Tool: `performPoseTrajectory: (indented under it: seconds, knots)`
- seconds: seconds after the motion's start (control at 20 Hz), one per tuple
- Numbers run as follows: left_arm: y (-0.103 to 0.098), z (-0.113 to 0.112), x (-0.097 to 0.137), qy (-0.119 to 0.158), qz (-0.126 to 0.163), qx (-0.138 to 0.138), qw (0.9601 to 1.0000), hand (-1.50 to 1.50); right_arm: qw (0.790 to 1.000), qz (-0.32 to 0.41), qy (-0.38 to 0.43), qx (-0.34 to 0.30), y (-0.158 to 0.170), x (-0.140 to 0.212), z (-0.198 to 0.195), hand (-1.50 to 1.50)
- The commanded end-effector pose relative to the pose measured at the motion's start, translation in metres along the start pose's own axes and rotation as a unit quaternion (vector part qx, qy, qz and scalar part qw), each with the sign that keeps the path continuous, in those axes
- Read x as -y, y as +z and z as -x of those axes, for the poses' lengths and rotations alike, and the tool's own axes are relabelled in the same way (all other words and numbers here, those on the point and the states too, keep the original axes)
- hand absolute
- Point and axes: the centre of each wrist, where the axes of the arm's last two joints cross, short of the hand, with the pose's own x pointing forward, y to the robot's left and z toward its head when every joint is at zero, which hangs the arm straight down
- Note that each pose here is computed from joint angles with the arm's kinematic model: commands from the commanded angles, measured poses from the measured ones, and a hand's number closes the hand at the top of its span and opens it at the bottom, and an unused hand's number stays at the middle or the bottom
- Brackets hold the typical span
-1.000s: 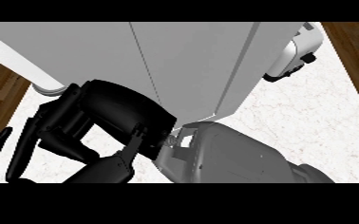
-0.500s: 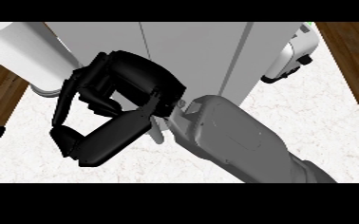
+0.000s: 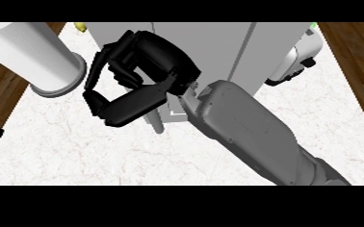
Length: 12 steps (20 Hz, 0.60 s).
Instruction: Pick up the bottled water, place it into the cabinet and close the cabinet
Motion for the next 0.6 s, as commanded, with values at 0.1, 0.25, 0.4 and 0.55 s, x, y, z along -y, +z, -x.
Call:
performPoseTrajectory:
  seconds: [0.1, 0.25, 0.4, 0.55]
  knots:
    - [-0.002, 0.001, 0.008, 0.011, 0.016, -0.001, 0.9998, -1.5, 0.986, 0.162, 0.024, -0.011, 0.022, 0.081, 0.009, 1.5]
    - [-0.007, -0.001, 0.0, 0.005, 0.01, 0.003, 0.9999, -1.5, 0.983, 0.18, 0.046, 0.002, 0.014, 0.082, -0.005, -1.5]
    - [-0.006, 0.004, 0.009, 0.011, 0.01, -0.003, 0.9999, -1.5, 0.983, 0.177, 0.051, -0.003, 0.018, 0.087, 0.003, -1.5]
    - [-0.008, 0.001, 0.012, 0.015, 0.012, 0.007, 0.9998, -1.5, 0.981, 0.187, 0.052, 0.007, 0.026, 0.098, 0.002, -1.5]
